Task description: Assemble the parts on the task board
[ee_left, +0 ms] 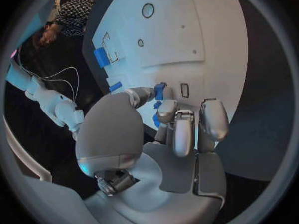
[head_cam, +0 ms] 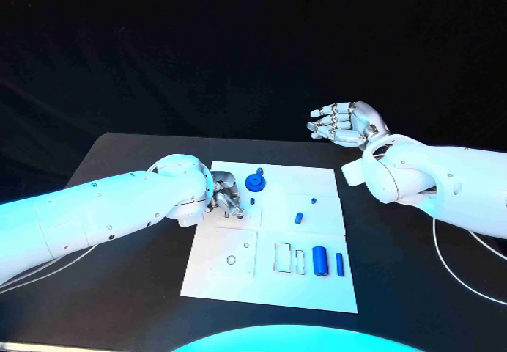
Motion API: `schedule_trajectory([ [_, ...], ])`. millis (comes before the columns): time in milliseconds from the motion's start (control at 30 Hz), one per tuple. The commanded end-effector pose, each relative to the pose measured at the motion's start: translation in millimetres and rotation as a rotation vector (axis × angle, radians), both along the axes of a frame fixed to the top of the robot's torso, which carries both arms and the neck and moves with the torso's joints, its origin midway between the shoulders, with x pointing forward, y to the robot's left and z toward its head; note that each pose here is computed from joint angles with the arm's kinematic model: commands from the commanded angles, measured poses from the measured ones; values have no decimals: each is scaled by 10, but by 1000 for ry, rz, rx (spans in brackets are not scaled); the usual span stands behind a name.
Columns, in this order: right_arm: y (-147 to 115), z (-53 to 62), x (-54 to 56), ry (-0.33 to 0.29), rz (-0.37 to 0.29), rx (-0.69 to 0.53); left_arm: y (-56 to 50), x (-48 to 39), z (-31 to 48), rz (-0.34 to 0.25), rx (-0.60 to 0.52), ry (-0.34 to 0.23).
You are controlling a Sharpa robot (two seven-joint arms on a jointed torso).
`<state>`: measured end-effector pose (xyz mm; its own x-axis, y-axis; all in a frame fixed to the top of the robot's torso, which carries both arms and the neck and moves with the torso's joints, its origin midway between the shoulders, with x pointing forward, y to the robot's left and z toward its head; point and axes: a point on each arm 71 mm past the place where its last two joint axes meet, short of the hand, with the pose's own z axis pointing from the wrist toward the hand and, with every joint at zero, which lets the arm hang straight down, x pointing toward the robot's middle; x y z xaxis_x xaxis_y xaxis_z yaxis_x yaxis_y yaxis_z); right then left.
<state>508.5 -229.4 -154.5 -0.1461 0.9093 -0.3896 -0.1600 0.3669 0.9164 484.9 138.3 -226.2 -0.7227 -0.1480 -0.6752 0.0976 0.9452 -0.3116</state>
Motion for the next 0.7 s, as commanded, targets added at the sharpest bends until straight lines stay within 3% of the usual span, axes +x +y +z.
schedule_trajectory([
  [33,17,-3,-3,2,22,2,-24,-21,-17,-25,12,16],
  [700,17,-6,-7,8,23,2,-67,-2,-31,-29,45,19],
])
